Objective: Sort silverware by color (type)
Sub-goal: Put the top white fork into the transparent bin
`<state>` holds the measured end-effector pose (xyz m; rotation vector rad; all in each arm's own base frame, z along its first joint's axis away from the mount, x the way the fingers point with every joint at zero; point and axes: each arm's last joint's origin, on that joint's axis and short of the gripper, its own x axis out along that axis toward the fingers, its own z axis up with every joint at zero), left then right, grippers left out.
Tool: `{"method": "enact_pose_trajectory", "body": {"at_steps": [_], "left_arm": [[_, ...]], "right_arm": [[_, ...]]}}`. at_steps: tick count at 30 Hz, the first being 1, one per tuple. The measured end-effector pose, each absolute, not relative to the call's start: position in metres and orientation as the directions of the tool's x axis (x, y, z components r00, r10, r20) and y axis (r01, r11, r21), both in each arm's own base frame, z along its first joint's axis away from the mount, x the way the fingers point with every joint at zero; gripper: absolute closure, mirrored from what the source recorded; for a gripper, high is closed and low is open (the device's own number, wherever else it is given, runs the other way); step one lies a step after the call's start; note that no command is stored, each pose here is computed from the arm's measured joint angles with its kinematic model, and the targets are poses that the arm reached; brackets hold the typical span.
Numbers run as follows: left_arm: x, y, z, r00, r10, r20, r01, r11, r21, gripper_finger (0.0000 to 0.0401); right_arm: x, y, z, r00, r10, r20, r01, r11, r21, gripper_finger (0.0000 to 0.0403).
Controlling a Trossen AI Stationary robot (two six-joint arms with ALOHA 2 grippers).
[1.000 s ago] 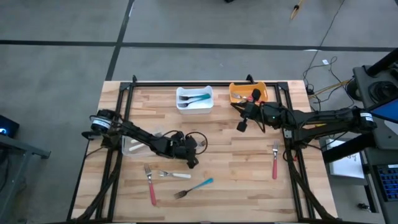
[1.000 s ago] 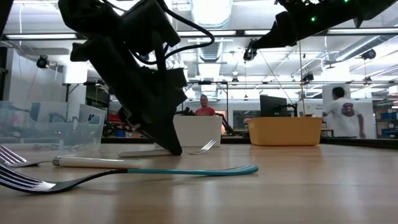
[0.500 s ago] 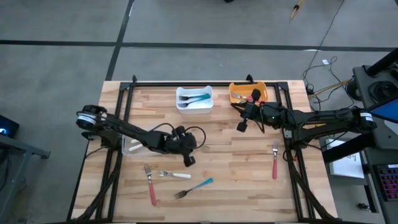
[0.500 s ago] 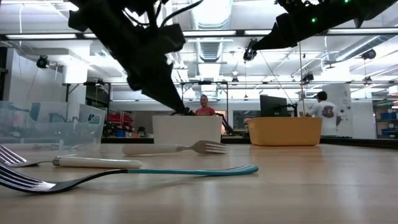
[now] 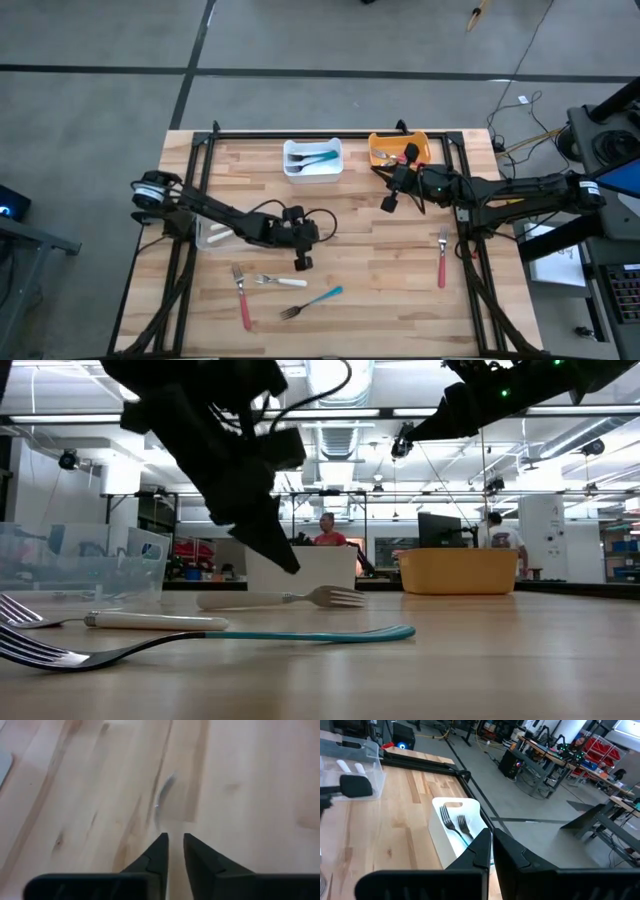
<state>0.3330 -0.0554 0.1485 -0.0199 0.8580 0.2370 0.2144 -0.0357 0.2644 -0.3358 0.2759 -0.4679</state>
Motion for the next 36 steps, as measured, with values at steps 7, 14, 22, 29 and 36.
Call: {"method": "enact_pose_trajectory", "body": {"at_steps": [7, 14, 22, 29, 36], "left_arm": [[0.337, -0.049, 0.135, 0.604, 0.225, -0.765, -0.233, 0.967, 0.101, 0.0296], [0.339, -0.049, 0.122, 0.58, 0.223, -0.784, -0.219, 0.969, 0.113, 0.0287], [0.34, -0.049, 0.118, 0.573, 0.222, -0.789, -0.226, 0.968, 0.108, 0.0379], [0.34, -0.049, 0.122, 0.569, 0.208, -0.795, -0.255, 0.964, 0.07, 0.039], [0.345, -0.052, 0.174, 0.605, 0.163, -0.78, -0.233, 0.972, 0.022, 0.039]], "right_arm": [[0.214, -0.036, 0.264, 0.857, -0.482, -0.183, 0.391, 0.839, -0.378, 0.0394], [0.214, -0.036, 0.264, 0.857, -0.482, -0.183, 0.388, 0.836, -0.388, 0.0394], [0.214, -0.036, 0.264, 0.856, -0.483, -0.184, 0.388, 0.836, -0.387, 0.0394], [0.214, -0.036, 0.264, 0.856, -0.483, -0.184, 0.387, 0.835, -0.392, 0.0394], [0.214, -0.036, 0.264, 0.856, -0.483, -0.184, 0.387, 0.835, -0.392, 0.0394]]}}
